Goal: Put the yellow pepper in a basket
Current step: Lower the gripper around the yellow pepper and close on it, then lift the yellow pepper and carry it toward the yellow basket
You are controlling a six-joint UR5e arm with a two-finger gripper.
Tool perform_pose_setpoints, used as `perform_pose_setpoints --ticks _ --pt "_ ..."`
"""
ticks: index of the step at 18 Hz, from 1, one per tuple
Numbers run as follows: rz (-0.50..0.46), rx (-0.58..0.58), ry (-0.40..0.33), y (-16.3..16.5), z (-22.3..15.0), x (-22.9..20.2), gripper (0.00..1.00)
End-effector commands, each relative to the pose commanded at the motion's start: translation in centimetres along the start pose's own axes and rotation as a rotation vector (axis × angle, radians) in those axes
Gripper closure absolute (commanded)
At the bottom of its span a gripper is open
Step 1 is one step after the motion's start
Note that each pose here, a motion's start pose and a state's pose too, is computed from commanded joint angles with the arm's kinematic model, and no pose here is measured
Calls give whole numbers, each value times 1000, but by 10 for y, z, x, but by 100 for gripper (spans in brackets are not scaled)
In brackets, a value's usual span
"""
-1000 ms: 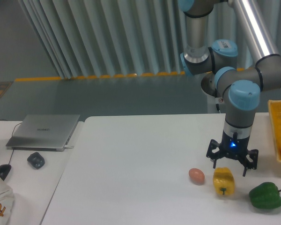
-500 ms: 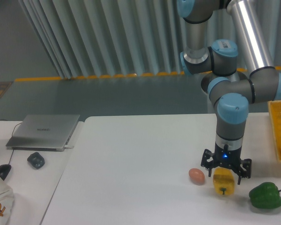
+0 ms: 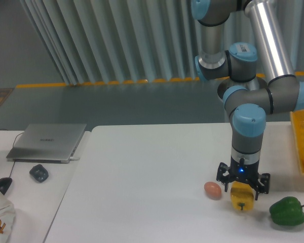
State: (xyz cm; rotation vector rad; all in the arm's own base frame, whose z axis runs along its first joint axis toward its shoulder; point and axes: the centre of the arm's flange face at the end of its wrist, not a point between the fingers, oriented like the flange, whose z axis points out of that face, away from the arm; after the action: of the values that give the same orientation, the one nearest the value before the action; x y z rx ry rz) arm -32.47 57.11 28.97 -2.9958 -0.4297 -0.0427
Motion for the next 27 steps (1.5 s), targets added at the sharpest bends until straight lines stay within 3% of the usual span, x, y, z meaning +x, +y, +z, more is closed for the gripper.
perform_pose_setpoints --ticks 7,11,18,24,27 --pt "7 25 -22 -5 -19 -2 48" --pt "66 44 -40 -6 -51 -8 48" --pt "609 -114 37 43 -90 -41 48" --pt "870 -164 168 89 -97 -85 48" --pt "906 -181 213 101 -103 -87 48"
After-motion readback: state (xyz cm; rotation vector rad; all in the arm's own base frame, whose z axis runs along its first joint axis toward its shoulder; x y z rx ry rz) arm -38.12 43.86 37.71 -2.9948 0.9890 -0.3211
